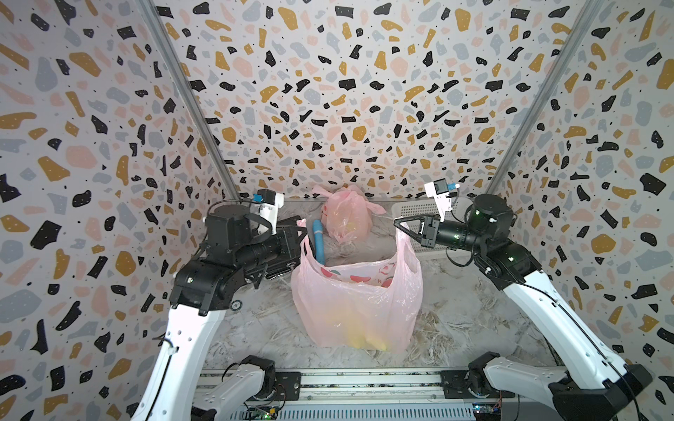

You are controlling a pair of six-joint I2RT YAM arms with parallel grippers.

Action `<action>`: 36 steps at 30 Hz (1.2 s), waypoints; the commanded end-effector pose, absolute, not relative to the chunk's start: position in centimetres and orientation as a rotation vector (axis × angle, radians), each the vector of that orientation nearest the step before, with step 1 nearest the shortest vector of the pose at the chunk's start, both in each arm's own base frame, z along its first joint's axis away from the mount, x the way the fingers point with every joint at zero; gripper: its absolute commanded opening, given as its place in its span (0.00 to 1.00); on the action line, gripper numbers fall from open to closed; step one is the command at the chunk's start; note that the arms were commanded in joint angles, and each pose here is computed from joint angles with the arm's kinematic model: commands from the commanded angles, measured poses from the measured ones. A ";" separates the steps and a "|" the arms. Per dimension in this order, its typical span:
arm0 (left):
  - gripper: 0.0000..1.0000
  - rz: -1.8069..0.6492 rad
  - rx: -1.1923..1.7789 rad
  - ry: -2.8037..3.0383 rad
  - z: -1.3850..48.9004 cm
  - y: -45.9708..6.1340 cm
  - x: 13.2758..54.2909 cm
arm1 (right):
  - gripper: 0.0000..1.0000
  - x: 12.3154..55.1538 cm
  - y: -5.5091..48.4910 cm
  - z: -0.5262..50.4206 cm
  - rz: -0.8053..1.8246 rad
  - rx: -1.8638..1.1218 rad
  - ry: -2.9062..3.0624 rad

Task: Place the banana into a plastic bag & tie a knot
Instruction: Adjust the plastic bag at the center of the board.

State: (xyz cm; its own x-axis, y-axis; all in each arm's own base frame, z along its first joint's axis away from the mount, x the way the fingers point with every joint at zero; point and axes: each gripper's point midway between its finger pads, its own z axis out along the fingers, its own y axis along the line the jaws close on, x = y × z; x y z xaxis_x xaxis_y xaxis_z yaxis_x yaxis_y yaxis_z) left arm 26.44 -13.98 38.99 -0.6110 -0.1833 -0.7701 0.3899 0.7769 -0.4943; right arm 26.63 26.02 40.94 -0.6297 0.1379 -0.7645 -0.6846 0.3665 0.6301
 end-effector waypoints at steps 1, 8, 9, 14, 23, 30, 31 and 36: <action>0.00 -0.828 0.154 2.039 38.9 -14.5 28.6 | 0.00 29.2 25.3 38.9 1.271 -0.450 1.896; 0.00 -0.805 0.167 2.010 39.3 -14.5 29.3 | 0.00 30.3 26.0 39.4 1.350 -0.503 1.820; 0.00 -0.807 0.172 2.007 39.4 -14.6 29.2 | 0.00 30.2 26.0 39.9 1.354 -0.517 1.792; 0.00 -0.815 0.192 1.959 40.7 -14.6 28.5 | 0.28 29.2 25.1 40.8 1.276 -0.540 1.789; 0.00 -0.814 0.172 1.947 41.0 -14.3 28.1 | 0.65 26.1 22.7 46.0 1.122 -0.579 1.659; 0.00 -0.803 0.161 1.936 41.3 -14.1 28.0 | 0.69 22.2 24.7 49.3 1.128 -0.724 1.556; 0.00 -0.802 0.157 1.938 41.2 -14.1 28.0 | 0.69 21.8 25.5 49.3 1.131 -0.746 1.554; 0.00 -0.793 0.150 1.941 41.0 -14.0 28.0 | 0.70 20.6 31.1 46.8 1.133 -0.884 1.593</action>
State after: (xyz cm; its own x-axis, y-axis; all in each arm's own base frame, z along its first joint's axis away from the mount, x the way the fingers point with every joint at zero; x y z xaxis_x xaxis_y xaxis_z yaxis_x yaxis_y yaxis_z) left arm 28.01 -14.04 38.94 -0.5673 -0.2049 -0.7976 0.3934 0.7834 -0.4811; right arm 20.12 29.07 48.91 -0.2838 0.0447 -0.9579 -0.9163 0.2816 0.2846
